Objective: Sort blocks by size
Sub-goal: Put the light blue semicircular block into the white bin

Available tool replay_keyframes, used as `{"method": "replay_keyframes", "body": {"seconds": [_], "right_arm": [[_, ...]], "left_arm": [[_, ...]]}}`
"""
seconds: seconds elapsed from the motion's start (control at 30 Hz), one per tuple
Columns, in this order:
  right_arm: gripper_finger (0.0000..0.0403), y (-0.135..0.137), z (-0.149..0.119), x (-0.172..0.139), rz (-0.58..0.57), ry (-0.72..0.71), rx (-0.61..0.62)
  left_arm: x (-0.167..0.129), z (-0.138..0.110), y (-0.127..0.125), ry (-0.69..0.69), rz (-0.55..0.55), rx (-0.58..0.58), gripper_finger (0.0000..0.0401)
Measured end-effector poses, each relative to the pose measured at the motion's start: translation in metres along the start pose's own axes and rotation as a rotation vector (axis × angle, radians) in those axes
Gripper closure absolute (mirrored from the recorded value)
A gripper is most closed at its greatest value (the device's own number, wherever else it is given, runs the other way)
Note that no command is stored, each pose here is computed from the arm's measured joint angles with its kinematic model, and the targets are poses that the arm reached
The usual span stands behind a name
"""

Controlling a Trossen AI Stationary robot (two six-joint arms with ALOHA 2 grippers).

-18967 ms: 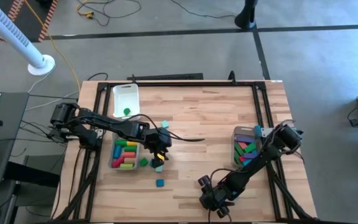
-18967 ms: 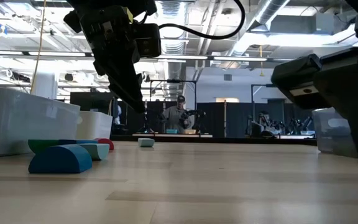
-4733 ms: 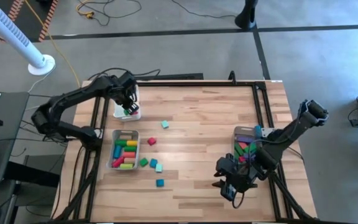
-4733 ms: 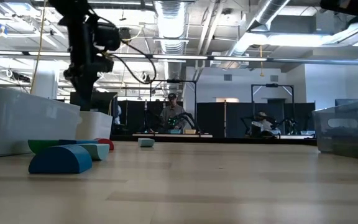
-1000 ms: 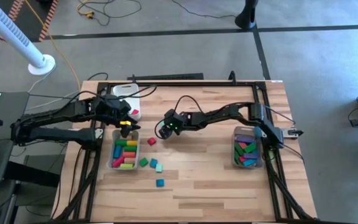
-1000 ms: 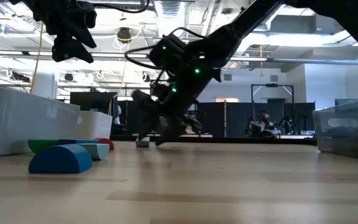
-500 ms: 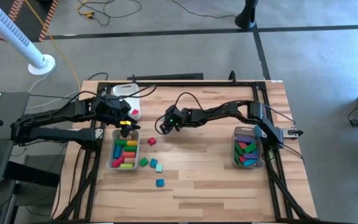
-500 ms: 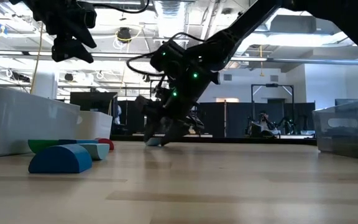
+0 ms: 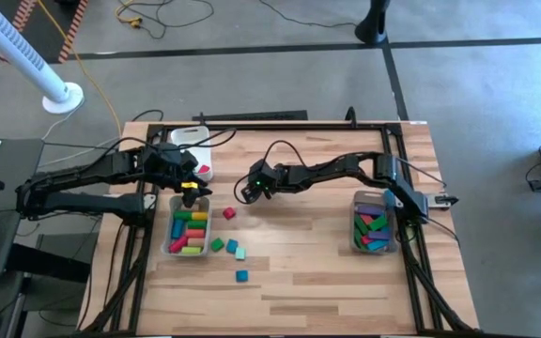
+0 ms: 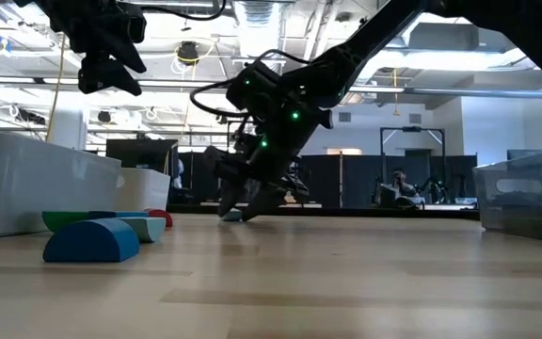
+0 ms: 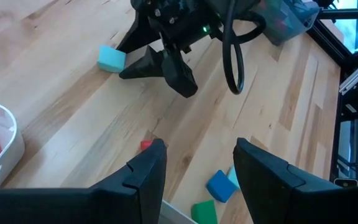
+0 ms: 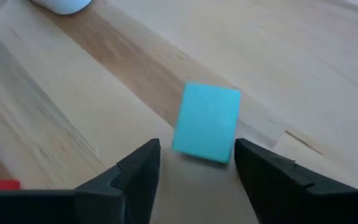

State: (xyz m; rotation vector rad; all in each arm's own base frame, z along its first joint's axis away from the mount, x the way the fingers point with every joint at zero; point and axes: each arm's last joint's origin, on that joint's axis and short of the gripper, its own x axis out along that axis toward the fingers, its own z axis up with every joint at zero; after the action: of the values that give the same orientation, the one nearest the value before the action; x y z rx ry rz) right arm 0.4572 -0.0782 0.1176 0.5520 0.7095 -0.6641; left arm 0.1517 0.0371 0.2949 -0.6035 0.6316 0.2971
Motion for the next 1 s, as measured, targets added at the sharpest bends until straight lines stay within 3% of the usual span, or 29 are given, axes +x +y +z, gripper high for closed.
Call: {"method": "replay_keyframes", "body": {"seconds": [0.57,0.8,1.0], "right_arm": [[0.0270,-0.001,-0.003,0.000,-0.023,0.004,-0.005],[0.0276,0.002,-0.007,-0.003,-0.012,0.052,-0.042],[0.0252,0.009,-0.004,-0.012,0.080,0.075,-0.123]], "left_arm": [[0.000,0.000,0.000,0.000,0.000,-0.004,0.0223],[0.000,-0.001,-0.002,0.006,-0.009,0.006,0.0223],[0.001,-0.003,-0.004,0.011,-0.013,0.018,0.0223]]}}
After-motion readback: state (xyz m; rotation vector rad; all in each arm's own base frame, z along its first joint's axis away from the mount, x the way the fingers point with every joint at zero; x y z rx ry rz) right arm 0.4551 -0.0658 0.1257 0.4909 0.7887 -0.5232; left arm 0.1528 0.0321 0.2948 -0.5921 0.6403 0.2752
